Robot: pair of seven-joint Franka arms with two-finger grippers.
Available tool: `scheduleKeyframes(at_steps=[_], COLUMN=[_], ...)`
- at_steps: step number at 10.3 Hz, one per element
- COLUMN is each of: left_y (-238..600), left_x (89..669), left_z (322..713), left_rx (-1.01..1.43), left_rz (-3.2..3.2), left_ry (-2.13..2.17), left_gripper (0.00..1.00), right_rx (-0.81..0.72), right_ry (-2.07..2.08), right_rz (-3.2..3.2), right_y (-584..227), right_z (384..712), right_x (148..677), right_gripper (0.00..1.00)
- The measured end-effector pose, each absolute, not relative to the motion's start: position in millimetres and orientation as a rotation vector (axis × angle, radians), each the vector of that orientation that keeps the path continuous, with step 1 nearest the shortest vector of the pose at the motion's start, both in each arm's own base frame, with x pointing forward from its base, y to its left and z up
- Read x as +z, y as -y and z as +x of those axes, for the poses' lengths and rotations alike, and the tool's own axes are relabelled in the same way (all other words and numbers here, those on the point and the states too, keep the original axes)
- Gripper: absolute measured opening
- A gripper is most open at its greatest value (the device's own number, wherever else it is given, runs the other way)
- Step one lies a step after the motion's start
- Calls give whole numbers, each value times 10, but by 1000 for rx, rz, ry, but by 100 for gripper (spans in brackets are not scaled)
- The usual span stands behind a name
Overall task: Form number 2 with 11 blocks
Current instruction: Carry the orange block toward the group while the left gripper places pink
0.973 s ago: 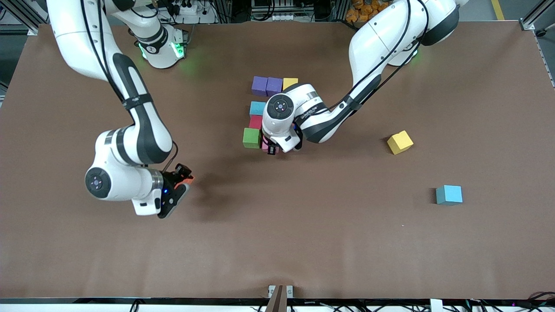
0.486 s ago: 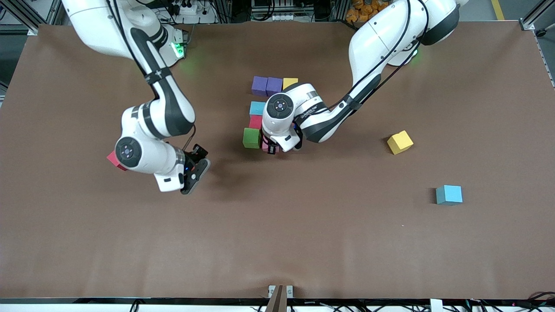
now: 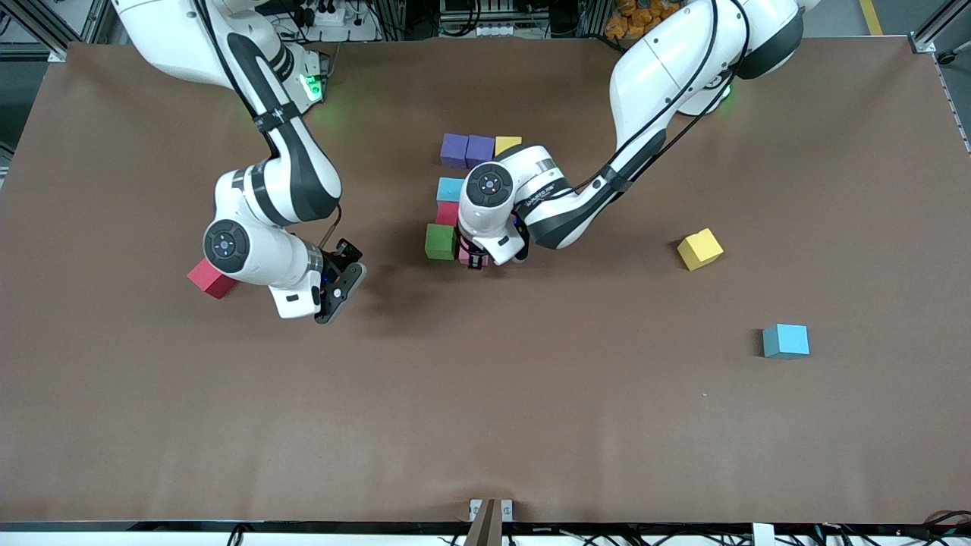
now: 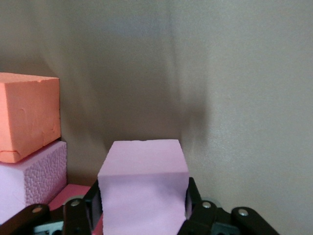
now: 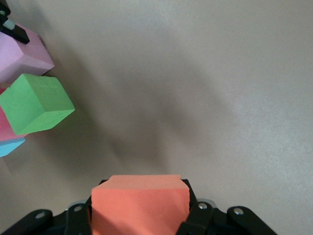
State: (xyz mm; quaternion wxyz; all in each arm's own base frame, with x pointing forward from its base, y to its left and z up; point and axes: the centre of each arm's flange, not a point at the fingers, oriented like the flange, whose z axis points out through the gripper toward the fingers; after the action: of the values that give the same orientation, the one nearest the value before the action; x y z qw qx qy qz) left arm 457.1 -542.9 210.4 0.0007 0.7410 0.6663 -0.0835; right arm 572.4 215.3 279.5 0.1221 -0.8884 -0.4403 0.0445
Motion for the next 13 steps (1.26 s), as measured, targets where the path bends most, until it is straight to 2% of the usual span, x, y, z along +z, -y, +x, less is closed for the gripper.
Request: scheduleKeyframes(at_steps=[1,10,13], left_y=[5428,5491,5232], left_x=[2091,2297,2921], left_z=[4557,4542,4875], left_rx=[-263,-287,-357], left_rz=[2331,2336,2289], left_ry=[-2093,-2033,-1987], left_gripper=[73,75,75], right_rx=[127,136,118], right_ry=[1295,1325,1349], right_rz=[-2594,-2619,-2613], right_y=[-2186,-2245,-2351], right_z=[5704,5657,5631], right_x=[2800,2788,2799], right_gripper=[62,62,62])
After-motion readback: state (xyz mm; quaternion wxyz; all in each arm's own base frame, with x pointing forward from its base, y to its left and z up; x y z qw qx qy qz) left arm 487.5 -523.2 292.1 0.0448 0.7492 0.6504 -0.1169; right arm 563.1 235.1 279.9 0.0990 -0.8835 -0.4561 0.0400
